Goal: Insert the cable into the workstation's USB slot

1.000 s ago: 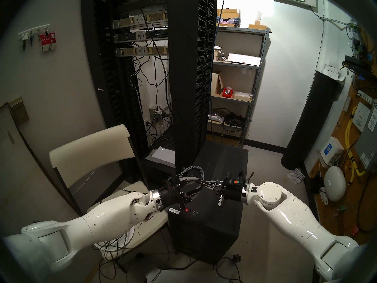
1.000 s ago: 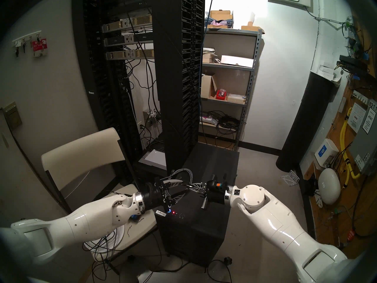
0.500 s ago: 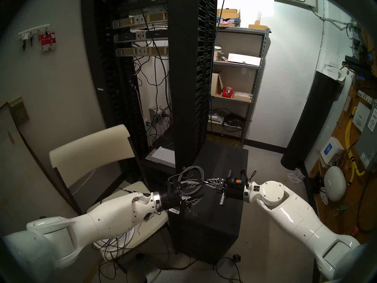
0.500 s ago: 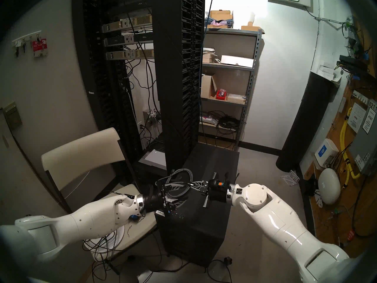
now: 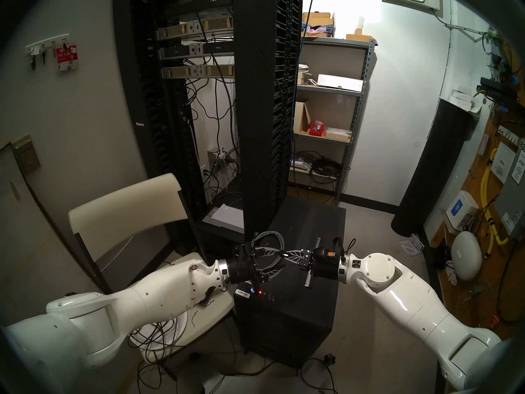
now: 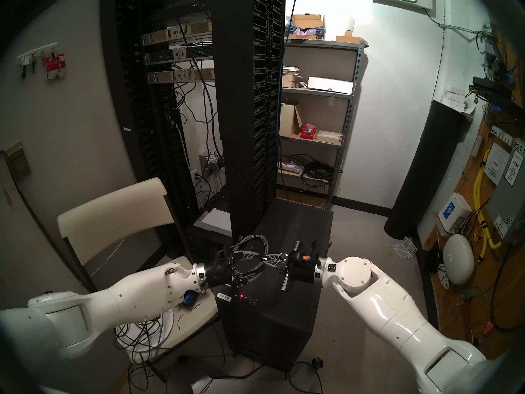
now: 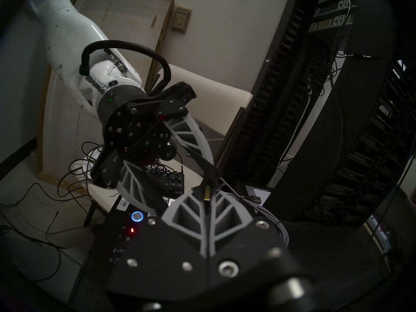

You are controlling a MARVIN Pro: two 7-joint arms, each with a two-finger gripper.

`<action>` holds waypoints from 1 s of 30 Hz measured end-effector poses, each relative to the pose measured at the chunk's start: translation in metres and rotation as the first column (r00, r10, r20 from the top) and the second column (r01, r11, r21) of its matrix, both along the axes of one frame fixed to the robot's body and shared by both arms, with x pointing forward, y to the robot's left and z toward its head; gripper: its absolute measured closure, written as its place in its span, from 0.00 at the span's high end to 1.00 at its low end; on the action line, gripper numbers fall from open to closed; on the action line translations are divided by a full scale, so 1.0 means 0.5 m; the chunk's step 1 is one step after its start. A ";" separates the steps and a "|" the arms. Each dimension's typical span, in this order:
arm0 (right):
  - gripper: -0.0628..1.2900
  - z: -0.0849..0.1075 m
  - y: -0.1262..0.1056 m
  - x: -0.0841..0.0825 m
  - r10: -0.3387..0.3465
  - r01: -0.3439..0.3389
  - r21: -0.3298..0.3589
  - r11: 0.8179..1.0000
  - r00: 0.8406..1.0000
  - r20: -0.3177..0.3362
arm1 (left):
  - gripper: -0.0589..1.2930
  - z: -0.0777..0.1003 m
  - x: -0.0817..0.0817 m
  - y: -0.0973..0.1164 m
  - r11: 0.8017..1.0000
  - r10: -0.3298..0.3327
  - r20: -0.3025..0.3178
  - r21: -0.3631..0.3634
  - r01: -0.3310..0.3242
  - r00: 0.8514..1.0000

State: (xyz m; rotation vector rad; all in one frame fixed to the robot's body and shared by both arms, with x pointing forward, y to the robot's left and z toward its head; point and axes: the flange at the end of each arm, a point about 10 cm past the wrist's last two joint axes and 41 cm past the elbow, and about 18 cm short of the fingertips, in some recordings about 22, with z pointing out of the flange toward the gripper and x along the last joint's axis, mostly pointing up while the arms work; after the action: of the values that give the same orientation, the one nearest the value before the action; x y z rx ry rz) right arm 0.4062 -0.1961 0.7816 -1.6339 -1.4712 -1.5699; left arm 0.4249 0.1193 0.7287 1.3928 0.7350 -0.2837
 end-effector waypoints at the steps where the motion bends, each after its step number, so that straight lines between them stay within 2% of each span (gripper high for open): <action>1: 0.03 -0.001 0.000 -0.001 0.002 -0.002 -0.001 1.000 1.000 -0.001 | 0.58 0.000 0.003 0.000 1.000 -0.001 0.000 0.005 0.001 1.000; 5: 0.03 -0.004 0.001 -0.004 0.008 -0.008 -0.003 1.000 1.000 -0.006 | 0.54 -0.001 0.011 0.000 1.000 -0.003 -0.002 0.024 0.003 1.000; 12: 0.03 -0.006 0.002 -0.007 0.015 -0.015 -0.007 1.000 1.000 -0.010 | 0.39 -0.006 0.019 0.000 0.999 -0.006 -0.008 0.045 0.006 1.000; 30: 0.03 -0.010 -0.014 -0.012 0.012 -0.013 -0.062 0.998 1.000 -0.009 | 0.38 -0.002 0.025 -0.010 0.999 -0.008 -0.008 0.043 0.008 1.000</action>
State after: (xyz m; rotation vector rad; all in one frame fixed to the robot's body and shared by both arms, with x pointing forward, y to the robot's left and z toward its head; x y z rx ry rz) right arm 0.4002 -0.2028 0.7768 -1.6605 -1.5370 -1.5232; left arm 0.4374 0.1145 0.7278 1.4364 0.7457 -0.2806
